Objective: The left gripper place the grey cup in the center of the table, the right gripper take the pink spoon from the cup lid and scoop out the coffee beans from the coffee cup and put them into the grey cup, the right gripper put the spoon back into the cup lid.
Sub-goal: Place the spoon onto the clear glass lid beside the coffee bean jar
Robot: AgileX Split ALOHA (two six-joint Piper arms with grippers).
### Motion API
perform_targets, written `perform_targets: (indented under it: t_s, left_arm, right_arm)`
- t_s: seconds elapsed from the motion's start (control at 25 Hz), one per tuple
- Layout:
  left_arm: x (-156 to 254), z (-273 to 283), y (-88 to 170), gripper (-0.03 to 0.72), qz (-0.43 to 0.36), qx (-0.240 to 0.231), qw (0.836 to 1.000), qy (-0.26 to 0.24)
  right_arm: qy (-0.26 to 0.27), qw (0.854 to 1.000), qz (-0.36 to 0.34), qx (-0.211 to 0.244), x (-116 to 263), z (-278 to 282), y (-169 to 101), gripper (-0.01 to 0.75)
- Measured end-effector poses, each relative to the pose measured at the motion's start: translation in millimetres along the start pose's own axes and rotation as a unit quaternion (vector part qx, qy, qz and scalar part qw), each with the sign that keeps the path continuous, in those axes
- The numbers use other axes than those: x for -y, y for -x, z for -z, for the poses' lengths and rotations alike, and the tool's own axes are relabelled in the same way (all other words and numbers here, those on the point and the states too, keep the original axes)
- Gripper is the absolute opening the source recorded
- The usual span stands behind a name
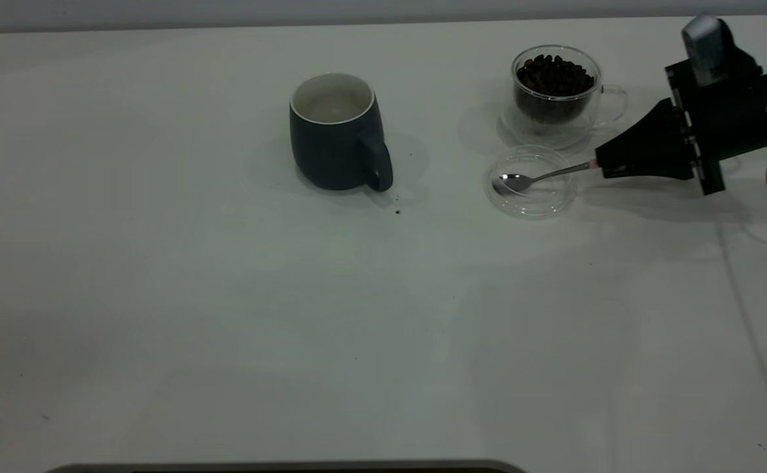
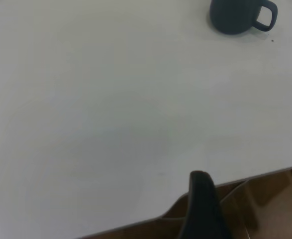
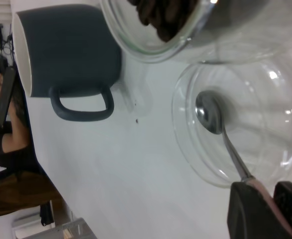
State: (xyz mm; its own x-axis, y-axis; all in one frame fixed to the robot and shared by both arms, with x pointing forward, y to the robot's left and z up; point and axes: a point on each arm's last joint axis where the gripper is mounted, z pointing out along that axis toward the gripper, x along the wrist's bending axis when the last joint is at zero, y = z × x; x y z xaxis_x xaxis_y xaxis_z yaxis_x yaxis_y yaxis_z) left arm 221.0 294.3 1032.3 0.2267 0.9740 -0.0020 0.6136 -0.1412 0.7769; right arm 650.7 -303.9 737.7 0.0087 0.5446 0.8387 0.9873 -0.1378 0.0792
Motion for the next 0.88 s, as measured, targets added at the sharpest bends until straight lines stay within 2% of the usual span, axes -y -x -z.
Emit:
perform_targets:
  t_s: [0.28,0.4,0.64,0.88]
  left_arm:
    - [0.0,0.0,0.0,0.565,0.0,0.0,1.0,0.0]
    - [0.0,0.0,0.0,0.565,0.0,0.0,1.0,0.0]
    - [0.0,0.0,0.0,0.565,0.0,0.0,1.0,0.0]
    - [0.0,0.0,0.0,0.565,0.0,0.0,1.0,0.0]
  right_arm:
    - [-0.003,1.0,0.012,0.0,0.8,-4.7,-1.0,0.128]
    - [-0.01,1.0,0.017,0.011,2.2,-5.1,1.8,0.203]
    - [-0.019,0.999,0.033,0.017,4.0,-7.7,1.9,0.409]
    - [-0.01,0.996,0.07,0.046,-1.1,-11.3,-4.0,0.511]
